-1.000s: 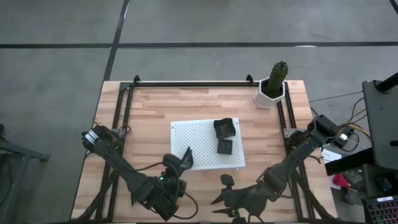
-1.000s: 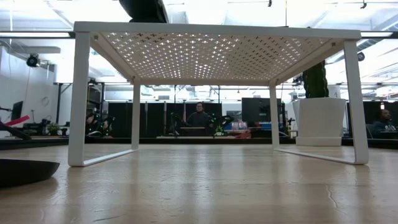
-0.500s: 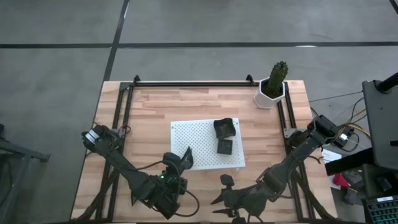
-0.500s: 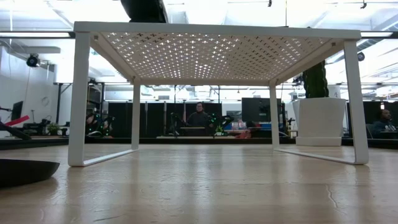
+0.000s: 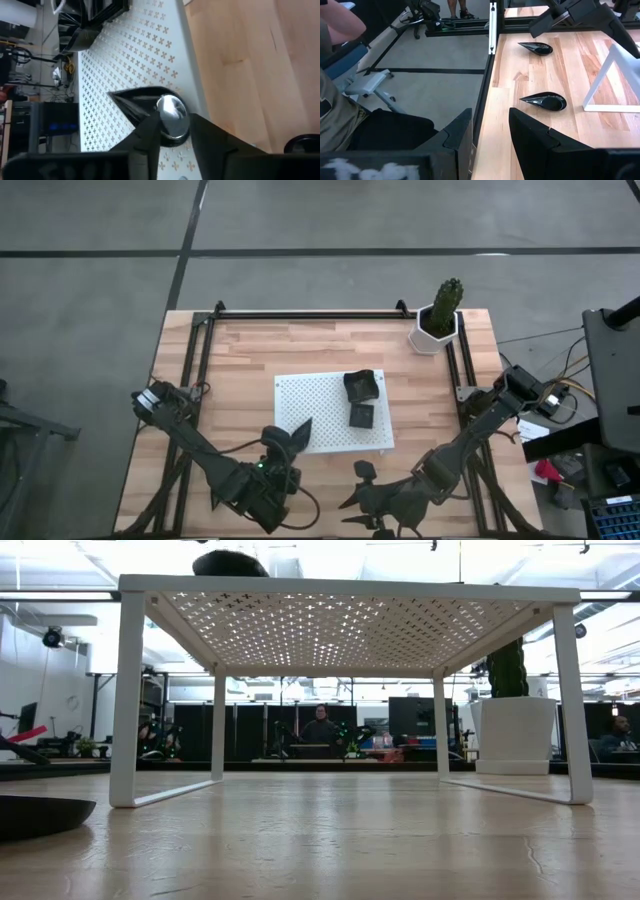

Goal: Pick & Place Mini shaped plates
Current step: Stack the drop-shaped plate on the other drop-shaped plate on the shelf

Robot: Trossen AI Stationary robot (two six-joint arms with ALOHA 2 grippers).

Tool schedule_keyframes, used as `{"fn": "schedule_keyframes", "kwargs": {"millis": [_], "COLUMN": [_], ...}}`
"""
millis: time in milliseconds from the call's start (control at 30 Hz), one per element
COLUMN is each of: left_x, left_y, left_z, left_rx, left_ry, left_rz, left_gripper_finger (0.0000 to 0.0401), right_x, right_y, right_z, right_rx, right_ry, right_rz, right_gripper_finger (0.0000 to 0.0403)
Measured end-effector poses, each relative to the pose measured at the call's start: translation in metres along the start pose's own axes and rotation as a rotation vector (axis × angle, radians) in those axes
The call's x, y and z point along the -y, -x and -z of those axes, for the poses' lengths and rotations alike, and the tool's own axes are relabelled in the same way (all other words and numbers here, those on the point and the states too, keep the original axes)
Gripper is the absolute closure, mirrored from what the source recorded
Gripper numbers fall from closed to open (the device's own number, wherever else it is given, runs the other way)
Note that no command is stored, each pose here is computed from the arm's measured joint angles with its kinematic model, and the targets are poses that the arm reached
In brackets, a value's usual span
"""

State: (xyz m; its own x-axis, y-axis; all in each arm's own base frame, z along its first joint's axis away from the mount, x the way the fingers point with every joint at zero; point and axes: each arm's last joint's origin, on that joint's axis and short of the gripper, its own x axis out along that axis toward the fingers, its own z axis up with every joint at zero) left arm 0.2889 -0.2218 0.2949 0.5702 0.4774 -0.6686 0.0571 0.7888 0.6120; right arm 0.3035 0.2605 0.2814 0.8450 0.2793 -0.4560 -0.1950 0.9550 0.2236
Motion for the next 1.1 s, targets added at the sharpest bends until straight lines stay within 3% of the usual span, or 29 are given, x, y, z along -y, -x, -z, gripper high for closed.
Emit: {"fn": "schedule_keyframes", "kwargs": {"millis": [200,433,667,933,1100], "left_x": [0.000,0.002,0.017,0.050,0.070], "left_y": [0.000,0.003,0.022,0.038,0.034], "left_z": [0.000,0.000,0.005,0.021,0.036], "left_rx": [0.008,0.009,-0.020,-0.022,-0.021], "left_ry": [-0.006,-0.003,0.081,0.101,-0.002], "left_rz": [-0.010,0.008,0.194,0.317,0.343], "left_gripper_finger": [0.0273,0.0270,0.0272,0.0275,0.0278], "right_x": [0.000,-0.001,-0.001,0.000,0.001], "right_y": [0.000,0.000,0.000,0.000,-0.001], "right_z": [0.000,0.000,0.000,0.003,0.005], "right_rx": [0.000,-0.001,-0.001,-0.007,-0.012], "right_ry": [0.000,-0.007,-0.008,0.002,0.003], "right_rz": [0.000,-0.001,-0.002,0.002,0.004], "right_gripper_finger": [0.0280,0.0280,0.0280,0.0280,0.0280]}}
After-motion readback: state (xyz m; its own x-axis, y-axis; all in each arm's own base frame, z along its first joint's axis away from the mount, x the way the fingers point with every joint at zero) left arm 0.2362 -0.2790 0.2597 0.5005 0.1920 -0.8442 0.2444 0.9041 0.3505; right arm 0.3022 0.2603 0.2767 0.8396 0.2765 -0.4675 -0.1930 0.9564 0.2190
